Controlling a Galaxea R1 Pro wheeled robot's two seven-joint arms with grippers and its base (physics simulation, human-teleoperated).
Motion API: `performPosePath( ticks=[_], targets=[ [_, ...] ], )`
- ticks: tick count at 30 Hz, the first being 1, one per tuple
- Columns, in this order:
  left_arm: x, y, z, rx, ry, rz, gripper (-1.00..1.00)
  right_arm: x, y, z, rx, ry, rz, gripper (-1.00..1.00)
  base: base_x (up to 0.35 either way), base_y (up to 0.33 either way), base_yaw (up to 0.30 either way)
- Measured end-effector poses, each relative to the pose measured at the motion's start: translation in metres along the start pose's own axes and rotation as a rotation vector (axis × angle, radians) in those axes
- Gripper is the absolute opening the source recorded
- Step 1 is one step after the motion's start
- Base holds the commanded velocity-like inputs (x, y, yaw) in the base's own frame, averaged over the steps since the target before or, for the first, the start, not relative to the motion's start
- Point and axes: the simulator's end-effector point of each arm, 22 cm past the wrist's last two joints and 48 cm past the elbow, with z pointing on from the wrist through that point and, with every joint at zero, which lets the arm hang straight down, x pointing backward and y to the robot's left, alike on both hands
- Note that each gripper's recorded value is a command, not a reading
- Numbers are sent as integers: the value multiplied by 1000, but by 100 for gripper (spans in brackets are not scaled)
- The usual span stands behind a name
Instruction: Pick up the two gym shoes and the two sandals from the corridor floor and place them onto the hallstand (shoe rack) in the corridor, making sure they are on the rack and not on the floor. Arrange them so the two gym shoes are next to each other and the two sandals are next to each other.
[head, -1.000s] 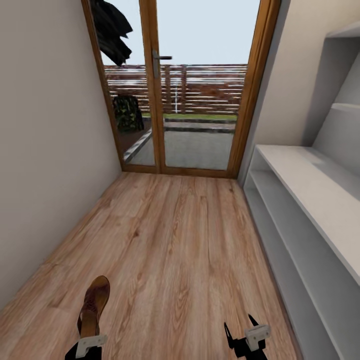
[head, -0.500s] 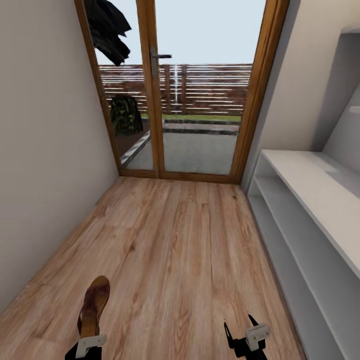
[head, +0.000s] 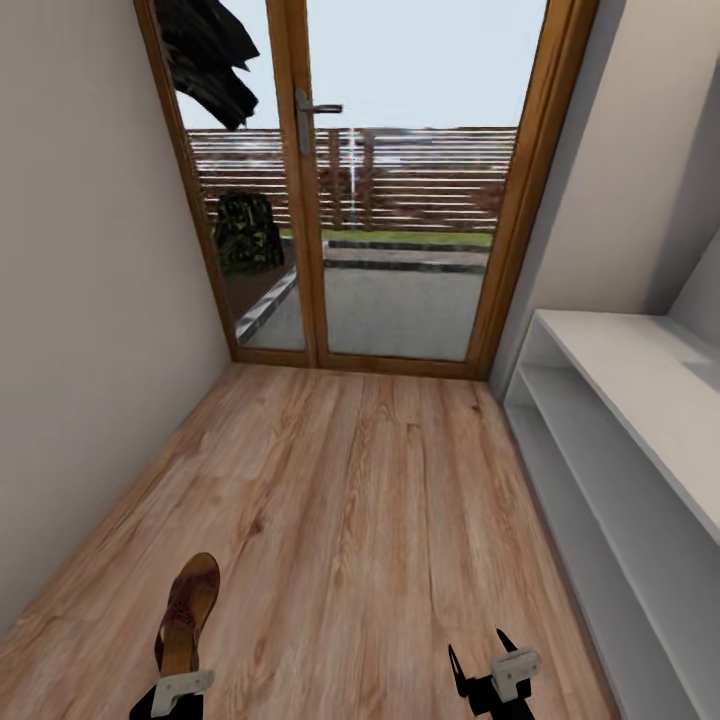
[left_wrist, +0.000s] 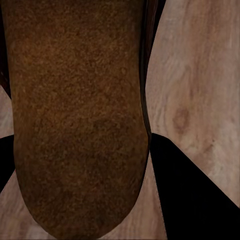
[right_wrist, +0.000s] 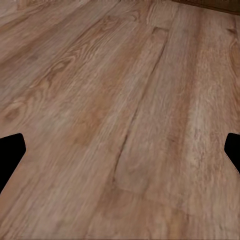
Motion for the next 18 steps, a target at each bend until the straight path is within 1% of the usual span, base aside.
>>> performPosePath(
  ticks=[10, 13, 14, 18],
  targets=[
    [1, 0, 0, 0, 2, 0, -100, 0, 0, 0, -1, 0, 0, 100, 325, 74, 1],
    [1, 0, 0, -1, 2, 0, -100, -2, 8, 1, -8, -3, 9, 100, 78, 14, 151],
    [1, 1, 0, -2, 3, 0, -100, -3, 16, 2, -16, -6, 15, 100, 29, 5, 230],
    [1, 1, 0, -3, 4, -1, -100, -4, 18, 3, -14, -6, 22, 100, 14, 3, 253]
  ],
)
